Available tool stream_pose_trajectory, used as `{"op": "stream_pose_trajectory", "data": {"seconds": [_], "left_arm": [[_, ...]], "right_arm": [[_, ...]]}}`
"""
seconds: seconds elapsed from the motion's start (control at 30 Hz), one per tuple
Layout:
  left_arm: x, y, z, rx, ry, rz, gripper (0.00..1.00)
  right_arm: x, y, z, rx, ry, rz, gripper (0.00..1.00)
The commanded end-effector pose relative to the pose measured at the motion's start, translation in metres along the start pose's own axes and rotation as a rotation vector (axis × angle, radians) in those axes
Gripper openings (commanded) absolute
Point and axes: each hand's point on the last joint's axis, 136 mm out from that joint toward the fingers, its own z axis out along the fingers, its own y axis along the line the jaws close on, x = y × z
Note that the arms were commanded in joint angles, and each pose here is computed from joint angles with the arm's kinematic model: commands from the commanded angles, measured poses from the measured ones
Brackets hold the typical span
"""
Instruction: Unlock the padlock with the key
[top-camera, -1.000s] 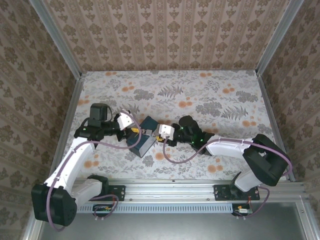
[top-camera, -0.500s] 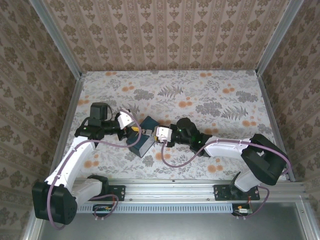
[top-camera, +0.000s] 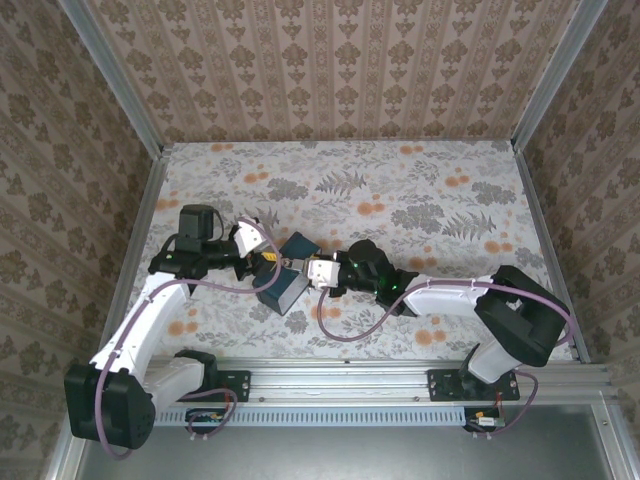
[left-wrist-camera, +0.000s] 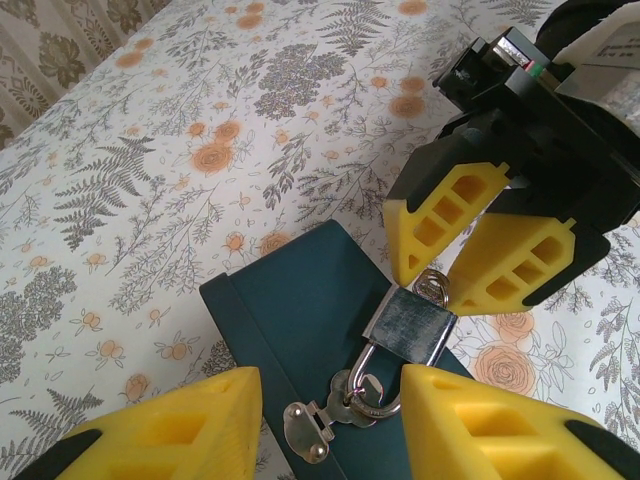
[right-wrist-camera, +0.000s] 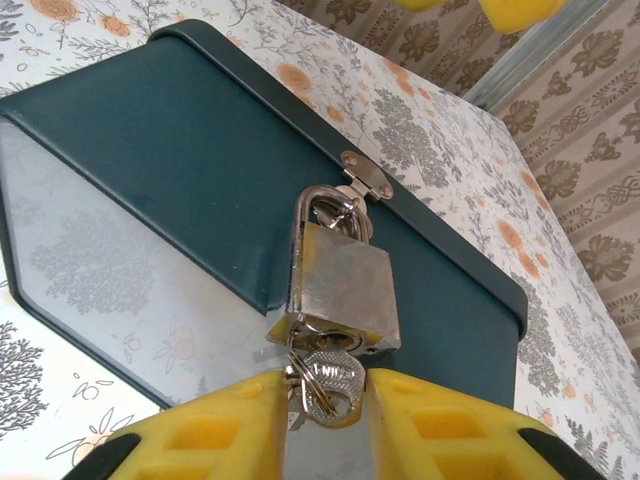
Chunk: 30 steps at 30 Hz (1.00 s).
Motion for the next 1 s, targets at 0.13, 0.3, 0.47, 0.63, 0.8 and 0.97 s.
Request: {"op": "stream_pose_trajectory", "data": {"seconds": [0.13, 0.3, 0.47, 0.63, 0.8, 0.97], "left_arm": [[-0.012, 0.003, -0.002, 0.010, -0.037, 0.001, 0.41], [-0.012, 0.003, -0.001, 0.016, -0.040, -0.002, 0.41], [-0.014, 0.003, -0.001, 0.014, -0.045, -0.004, 0.40], [-0.014, 0.003, -0.002, 0.014, -0.046, -0.005, 0.40], [-0.013, 0.002, -0.002, 0.016, -0.043, -0.011, 0.40], [-0.013, 0.001, -0.002, 0.025, -0.046, -0.014, 0.40]], "right_arm": [[-0.009, -0.018, 0.000, 0.100, -0.013, -0.032, 0.29], [-0.016, -0.023, -0.004, 0.118, -0.032, -0.028, 0.29], [-0.018, -0.022, -0.005, 0.113, -0.034, -0.030, 0.27], [-0.014, -0.019, -0.002, 0.101, -0.026, -0.029, 0.24], [-0.019, -0.017, -0.004, 0.083, -0.037, -0.019, 0.19], [-0.020, -0.014, -0.006, 0.059, -0.030, -0.010, 0.15]]}}
